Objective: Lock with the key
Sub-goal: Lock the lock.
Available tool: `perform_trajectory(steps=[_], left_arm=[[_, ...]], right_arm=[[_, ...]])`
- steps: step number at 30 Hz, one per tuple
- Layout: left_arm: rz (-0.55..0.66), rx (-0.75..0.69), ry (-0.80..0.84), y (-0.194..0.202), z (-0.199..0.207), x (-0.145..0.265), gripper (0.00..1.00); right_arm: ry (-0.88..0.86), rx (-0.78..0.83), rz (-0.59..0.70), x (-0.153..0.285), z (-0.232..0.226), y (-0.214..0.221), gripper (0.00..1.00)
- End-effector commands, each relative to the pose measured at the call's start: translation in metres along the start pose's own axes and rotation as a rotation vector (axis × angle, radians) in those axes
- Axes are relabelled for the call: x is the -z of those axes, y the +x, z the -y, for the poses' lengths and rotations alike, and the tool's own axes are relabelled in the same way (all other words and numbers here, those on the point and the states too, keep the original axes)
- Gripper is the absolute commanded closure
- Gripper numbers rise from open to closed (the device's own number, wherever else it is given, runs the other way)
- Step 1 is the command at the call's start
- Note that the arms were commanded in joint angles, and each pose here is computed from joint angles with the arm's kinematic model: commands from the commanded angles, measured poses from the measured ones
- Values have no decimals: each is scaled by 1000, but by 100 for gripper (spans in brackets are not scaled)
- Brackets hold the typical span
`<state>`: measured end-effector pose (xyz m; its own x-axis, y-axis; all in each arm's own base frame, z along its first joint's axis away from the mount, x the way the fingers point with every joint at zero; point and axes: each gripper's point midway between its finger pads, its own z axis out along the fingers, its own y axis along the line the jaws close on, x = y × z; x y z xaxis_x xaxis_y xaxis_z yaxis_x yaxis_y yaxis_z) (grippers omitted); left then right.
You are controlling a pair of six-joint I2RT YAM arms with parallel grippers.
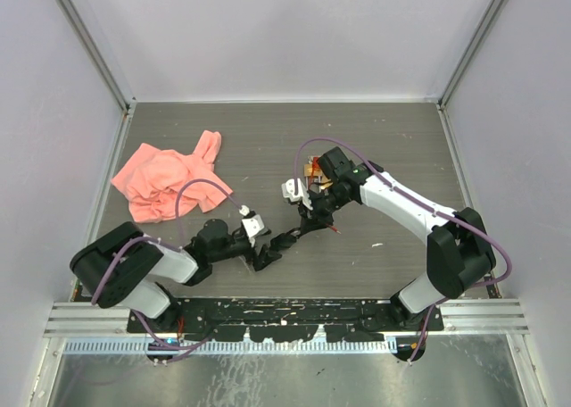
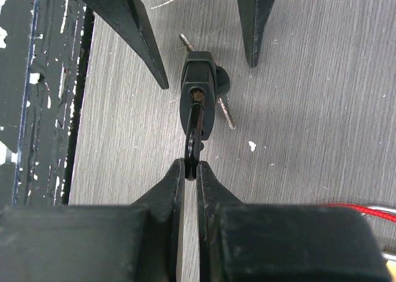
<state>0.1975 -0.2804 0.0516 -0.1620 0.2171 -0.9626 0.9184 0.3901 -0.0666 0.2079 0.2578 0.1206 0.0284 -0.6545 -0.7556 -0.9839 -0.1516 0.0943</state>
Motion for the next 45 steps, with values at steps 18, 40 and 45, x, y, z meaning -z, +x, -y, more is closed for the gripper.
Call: perform_trajectory(steps=[18, 40, 45], left_arm=[[136, -11, 61, -31, -1, -6, 42], [-68, 0, 127, -3, 5, -4, 70], [-79, -9, 125, 2, 1, -11, 80]], right_arm=[[8, 48, 102, 5, 5, -19, 99], [-18, 24, 103, -2, 7, -13, 99], [-34, 27, 107, -6, 4, -11, 99]])
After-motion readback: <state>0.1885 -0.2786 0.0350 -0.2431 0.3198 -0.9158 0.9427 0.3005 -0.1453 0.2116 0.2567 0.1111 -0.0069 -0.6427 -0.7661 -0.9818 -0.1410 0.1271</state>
